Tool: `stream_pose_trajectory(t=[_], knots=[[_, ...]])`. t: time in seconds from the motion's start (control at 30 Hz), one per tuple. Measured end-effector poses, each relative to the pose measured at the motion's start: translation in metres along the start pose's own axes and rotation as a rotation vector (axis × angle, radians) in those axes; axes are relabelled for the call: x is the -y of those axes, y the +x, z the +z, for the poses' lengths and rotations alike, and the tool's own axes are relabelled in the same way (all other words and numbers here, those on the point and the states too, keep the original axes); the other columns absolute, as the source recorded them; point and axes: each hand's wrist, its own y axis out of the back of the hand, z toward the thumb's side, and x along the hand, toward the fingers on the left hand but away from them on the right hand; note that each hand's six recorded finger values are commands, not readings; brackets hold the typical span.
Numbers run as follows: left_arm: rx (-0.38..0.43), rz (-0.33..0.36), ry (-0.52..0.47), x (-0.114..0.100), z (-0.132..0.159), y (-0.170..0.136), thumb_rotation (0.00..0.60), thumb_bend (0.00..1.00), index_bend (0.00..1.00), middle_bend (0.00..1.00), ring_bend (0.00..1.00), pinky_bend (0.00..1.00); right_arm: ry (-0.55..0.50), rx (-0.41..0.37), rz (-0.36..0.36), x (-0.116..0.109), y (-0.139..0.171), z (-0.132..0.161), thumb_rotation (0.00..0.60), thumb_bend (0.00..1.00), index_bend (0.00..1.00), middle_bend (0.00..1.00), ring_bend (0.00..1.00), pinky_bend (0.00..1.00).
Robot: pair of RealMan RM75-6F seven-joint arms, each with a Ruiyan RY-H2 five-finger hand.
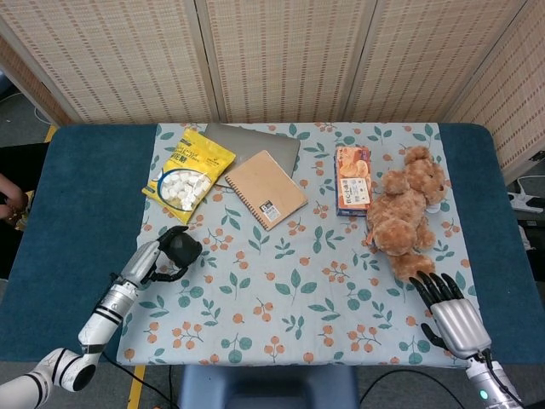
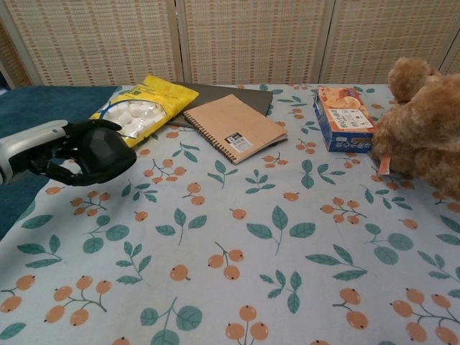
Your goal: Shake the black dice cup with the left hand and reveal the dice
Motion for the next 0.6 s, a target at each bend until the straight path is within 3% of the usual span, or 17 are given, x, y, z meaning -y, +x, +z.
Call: stream_pose_trajectory(t=[0.07,0.17,0.27,0.3,0.43,0.53,0.6], knots=[[0.012,0.056,0.294,-0.003,-0.01,0.001,0.6,0.69,0.43,0.47,0.39,0.46,-0.001,-0.001,0.002,0.0,0.0,0.0,0.6,0.27,0.0,0.0,0.0,0.0],[0.01,0.156,0.638,-0.01,-0.021,0.002,0.6,0.69,0.42,0.46,0.39,0.45,-0.001,-0.001,0.004,0.0,0.0,0.0,0.6,0.27,0.0,0.0,0.0,0.0],[0.002,0.256,0.85,-0.011,-0.02,0.001,0.6,0.69,0.41,0.45,0.39,0.44,-0.001,-0.003,0.004,0.0,0.0,0.0,0.6,0.27,0.0,0.0,0.0,0.0],[0.003,0.282,0.881,-0.009,-0.017,0.001,0.6,0.69,0.41,0.45,0.39,0.44,0.0,-0.004,0.003,0.0,0.0,0.0,0.6,0.27,0.0,0.0,0.0,0.0],[-0.001,0.331,0.878,-0.005,-0.013,-0.001,0.6,0.68,0.42,0.46,0.39,0.45,-0.001,-0.004,0.002,0.0,0.0,0.0,0.6,0.27,0.0,0.0,0.0,0.0],[0.015,0.312,0.707,0.003,-0.009,-0.003,0.6,0.67,0.42,0.46,0.39,0.46,-0.001,-0.007,0.004,0.001,0.0,0.001,0.6,0.27,0.0,0.0,0.0,0.0],[0.048,0.279,0.506,0.011,0.0,-0.004,0.6,0.67,0.42,0.46,0.39,0.45,-0.001,-0.007,0.006,0.001,0.0,0.001,0.6,0.27,0.0,0.0,0.0,0.0]])
